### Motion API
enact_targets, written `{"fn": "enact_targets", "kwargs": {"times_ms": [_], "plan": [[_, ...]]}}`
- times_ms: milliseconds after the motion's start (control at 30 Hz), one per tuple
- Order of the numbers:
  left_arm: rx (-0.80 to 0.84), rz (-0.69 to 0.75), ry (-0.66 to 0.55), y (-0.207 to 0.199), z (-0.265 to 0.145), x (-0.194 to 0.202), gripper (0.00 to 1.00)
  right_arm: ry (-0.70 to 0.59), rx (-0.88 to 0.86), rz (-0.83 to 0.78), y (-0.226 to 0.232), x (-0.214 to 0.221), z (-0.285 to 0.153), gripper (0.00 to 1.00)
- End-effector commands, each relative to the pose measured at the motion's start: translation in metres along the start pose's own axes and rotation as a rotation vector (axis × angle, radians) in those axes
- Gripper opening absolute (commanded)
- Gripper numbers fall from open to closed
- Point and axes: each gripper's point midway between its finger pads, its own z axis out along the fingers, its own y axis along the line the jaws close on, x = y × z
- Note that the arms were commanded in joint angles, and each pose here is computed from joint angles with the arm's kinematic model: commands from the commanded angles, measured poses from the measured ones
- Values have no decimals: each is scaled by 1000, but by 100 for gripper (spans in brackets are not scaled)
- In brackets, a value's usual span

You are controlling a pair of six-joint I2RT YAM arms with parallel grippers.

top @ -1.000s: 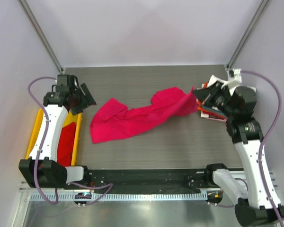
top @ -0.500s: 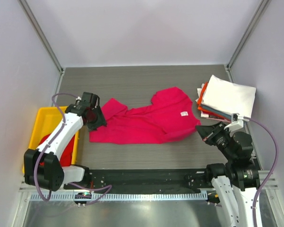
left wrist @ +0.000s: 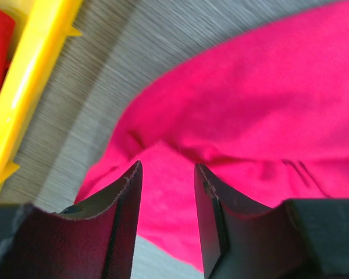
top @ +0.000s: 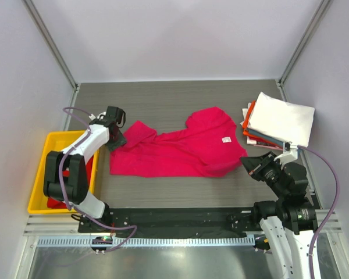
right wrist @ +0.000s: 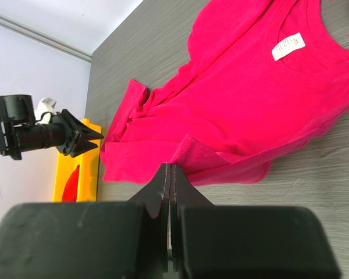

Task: Fold and stack the t-shirts
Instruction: Flatten the tshirt out

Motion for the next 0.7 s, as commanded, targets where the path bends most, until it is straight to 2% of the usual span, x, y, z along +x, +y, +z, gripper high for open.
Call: {"fn": "enact_targets", "kwargs": {"times_ms": [0, 333, 433, 467, 500, 667], "plan": [[-33, -63, -69, 0, 11, -23, 41, -14, -28, -8, 7, -4, -2, 1], [-94, -51, -17, 2, 41, -11, 34, -8, -29, -17, 6, -2, -1, 1], [-96, -49, -1, 3, 44, -6, 19, -7, -23, -16, 5, -1, -1, 1], [-101, -54, -1, 4, 44, -6, 8, -5, -23, -15, 5, -1, 0, 1], [-111, -55, -6, 7, 43, -5, 3, -7, -23, -16, 5, -1, -1, 1], [-150, -69, -48, 19, 29, -13, 0, -5, -1, -18, 0, -1, 3, 1]]}}
